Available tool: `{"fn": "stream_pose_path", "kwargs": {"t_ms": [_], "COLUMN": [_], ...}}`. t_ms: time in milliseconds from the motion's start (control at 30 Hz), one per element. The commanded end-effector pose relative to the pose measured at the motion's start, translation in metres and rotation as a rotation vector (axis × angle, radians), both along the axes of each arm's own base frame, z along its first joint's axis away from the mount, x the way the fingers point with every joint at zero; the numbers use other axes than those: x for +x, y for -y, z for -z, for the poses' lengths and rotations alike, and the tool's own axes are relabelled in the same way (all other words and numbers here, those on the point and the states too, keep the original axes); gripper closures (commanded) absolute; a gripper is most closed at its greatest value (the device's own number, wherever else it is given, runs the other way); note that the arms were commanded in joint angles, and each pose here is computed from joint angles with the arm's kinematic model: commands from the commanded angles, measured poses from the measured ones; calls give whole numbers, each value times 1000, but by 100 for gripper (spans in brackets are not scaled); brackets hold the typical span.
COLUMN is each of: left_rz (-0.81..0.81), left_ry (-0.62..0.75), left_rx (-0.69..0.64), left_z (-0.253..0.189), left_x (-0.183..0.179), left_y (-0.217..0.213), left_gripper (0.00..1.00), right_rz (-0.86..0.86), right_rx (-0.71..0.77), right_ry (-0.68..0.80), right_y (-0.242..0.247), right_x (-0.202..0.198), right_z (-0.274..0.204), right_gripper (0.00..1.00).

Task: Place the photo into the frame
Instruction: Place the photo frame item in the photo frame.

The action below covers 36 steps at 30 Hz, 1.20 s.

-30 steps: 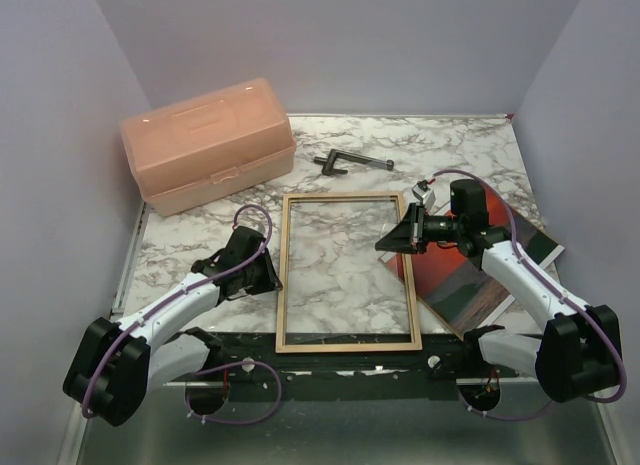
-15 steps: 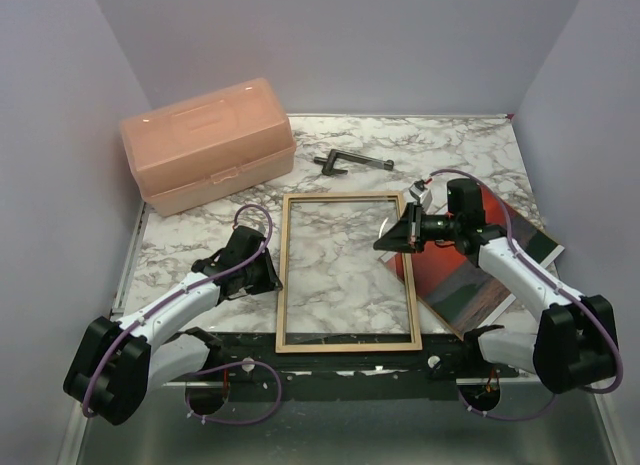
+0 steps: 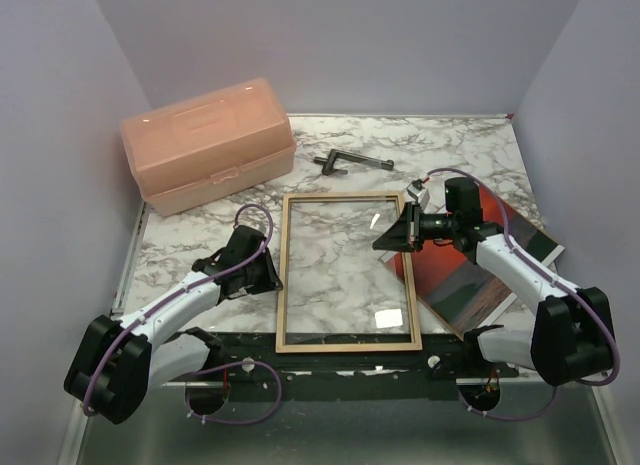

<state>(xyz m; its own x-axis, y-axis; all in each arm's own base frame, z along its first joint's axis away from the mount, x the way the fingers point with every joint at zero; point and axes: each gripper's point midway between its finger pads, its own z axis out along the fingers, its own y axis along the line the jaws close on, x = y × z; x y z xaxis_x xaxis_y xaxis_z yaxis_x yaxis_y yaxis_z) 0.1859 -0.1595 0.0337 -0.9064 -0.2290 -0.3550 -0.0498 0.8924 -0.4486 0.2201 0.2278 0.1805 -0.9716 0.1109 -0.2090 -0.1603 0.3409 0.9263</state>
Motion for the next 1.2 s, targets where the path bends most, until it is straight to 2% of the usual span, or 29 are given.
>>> {"fn": "stream_pose_path", "kwargs": {"t_ms": [0,800,1167], "left_rz": [17,20,23], "left_ry": [-64,-65,-65], "left_rx": [73,77,78], "left_z": [19,20,20], "left_x": [-16,-16,-16], "left_y": [-13,-13,-12], "left_gripper": [82,82,82], "right_rz": [-47,-6,-16], "right_rx": [-8,-280,-351], "right_ry": [7,-41,-50], "right_y": [-2,20,27], "right_x": [-5,1,4], "right_z": [3,65,81], "right_gripper": [99,99,99]}}
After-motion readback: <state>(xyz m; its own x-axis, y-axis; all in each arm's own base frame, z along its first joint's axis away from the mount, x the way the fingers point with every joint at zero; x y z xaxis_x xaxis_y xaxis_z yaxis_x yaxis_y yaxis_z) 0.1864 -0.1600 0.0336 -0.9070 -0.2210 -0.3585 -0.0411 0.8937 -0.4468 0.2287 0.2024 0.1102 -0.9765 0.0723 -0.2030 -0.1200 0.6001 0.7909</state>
